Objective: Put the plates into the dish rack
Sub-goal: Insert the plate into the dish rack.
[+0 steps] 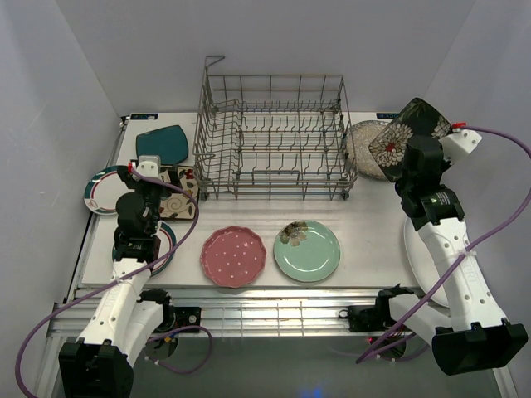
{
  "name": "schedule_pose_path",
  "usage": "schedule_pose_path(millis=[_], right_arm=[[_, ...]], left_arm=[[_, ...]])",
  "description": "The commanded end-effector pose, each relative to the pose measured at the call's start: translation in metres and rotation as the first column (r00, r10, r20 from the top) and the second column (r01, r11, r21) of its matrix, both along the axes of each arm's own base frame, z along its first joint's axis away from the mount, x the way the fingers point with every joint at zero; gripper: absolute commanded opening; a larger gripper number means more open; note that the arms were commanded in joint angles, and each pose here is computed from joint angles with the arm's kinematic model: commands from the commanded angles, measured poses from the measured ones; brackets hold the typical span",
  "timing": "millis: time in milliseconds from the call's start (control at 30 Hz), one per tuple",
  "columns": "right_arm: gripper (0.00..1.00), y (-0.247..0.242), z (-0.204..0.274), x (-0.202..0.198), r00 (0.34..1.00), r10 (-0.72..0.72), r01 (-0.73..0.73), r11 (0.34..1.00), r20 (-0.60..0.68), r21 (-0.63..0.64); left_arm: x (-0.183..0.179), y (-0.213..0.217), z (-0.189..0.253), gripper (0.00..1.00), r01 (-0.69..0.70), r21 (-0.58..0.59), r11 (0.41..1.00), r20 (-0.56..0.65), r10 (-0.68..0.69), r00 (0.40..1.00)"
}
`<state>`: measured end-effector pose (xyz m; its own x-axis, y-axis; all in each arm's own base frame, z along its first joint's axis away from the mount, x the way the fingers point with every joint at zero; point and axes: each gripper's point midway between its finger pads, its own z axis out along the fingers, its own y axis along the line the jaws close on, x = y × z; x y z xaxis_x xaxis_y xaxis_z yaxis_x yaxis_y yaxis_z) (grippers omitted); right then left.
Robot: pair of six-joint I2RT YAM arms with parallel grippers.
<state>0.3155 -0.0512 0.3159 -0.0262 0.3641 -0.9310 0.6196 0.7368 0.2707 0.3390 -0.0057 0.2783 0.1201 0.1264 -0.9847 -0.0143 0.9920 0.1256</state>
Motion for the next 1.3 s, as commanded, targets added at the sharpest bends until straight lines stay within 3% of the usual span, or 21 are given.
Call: schedule_pose_path(millis=[0,367,600,1267], right_arm=[[0.08,0.001,0.101,0.010,0.939,-0.008,-0.007,0.999,0.344,0.042],[0.08,0.032,0.133,0.051,0.904,0.174,-0.167,0.985,0.392,-0.053],[0.08,0.058,0.151,0.077,0.841,0.291,-0.264,0.957,0.455,-0.124],[0.08,0.111,0.144,0.154,0.849,0.209,-0.074,0.956,0.485,-0.283]], left_arm=[[-0.001,-0.003,0.002,0.98,0.019,0.010,1.000,0.000,-0.019,1.000],[-0.001,-0.007,0.005,0.98,0.041,0.004,0.999,-0.003,-0.041,0.999],[-0.001,-0.008,0.006,0.98,0.046,0.003,0.999,-0.004,-0.046,0.999],[0.001,-0.019,0.004,0.98,0.101,-0.015,0.995,-0.039,-0.102,0.994]])
